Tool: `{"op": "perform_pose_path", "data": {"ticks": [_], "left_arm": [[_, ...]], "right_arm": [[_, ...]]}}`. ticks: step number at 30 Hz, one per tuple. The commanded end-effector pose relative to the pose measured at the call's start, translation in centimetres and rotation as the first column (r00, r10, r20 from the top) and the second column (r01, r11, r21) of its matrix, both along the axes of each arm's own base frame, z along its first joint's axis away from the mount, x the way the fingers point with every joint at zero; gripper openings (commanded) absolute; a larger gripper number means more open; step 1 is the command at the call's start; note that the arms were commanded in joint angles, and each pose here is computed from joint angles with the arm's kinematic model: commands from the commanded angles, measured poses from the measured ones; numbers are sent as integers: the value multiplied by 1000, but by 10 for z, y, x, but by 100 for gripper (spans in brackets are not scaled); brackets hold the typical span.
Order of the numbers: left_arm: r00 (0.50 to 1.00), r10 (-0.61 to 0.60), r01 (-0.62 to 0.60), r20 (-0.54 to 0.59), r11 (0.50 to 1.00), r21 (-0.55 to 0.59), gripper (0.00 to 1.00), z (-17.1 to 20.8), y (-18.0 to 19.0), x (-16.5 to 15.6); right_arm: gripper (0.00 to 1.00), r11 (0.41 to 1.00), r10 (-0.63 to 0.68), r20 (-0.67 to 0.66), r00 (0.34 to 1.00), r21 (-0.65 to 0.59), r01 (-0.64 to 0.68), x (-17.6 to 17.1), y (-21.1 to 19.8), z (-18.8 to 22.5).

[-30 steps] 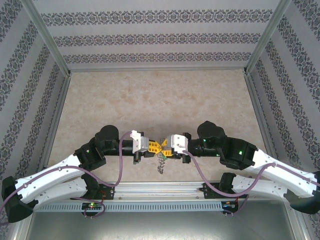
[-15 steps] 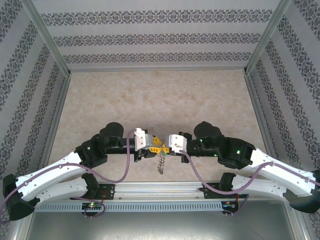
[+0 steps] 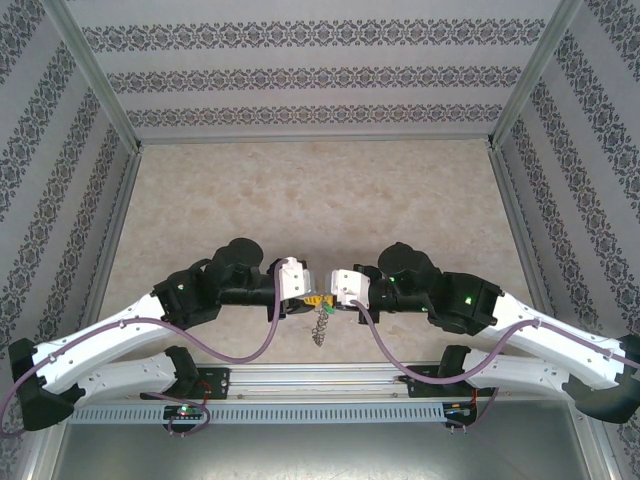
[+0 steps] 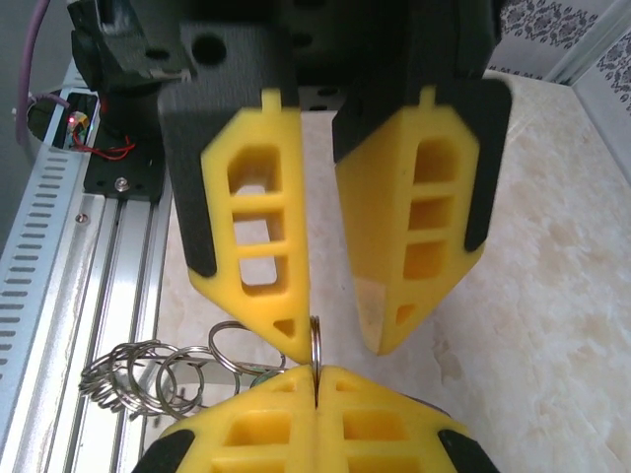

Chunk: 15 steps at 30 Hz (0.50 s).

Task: Put the keys on the keyring

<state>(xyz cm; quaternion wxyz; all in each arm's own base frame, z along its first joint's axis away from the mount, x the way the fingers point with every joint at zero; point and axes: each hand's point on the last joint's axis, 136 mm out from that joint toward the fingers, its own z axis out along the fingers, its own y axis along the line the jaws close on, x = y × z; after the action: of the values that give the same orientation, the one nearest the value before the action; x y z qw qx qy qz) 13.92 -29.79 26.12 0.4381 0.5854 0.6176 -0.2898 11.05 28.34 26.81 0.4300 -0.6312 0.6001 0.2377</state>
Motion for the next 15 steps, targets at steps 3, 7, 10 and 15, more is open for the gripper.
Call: {"op": "perform_pose_path", "data": {"ticks": [3, 7, 10, 15], "left_arm": [[999, -14, 13, 34, 1000, 28, 21, 1, 1, -2], [999, -21, 20, 42, 1000, 11, 2, 5, 0, -4], [999, -25, 27, 44, 999, -24, 0, 10, -1, -6], [998, -7, 14, 57, 993, -119, 0, 26, 2, -9]], "right_arm": [[0, 998, 35, 23, 999, 60, -36, -5, 7, 23], [0, 998, 40, 18, 999, 56, -41, -6, 7, 22], [0, 998, 36, 14, 999, 54, -37, -5, 7, 21], [27, 995, 0, 10, 1000, 96, -1, -4, 1, 24]]}}
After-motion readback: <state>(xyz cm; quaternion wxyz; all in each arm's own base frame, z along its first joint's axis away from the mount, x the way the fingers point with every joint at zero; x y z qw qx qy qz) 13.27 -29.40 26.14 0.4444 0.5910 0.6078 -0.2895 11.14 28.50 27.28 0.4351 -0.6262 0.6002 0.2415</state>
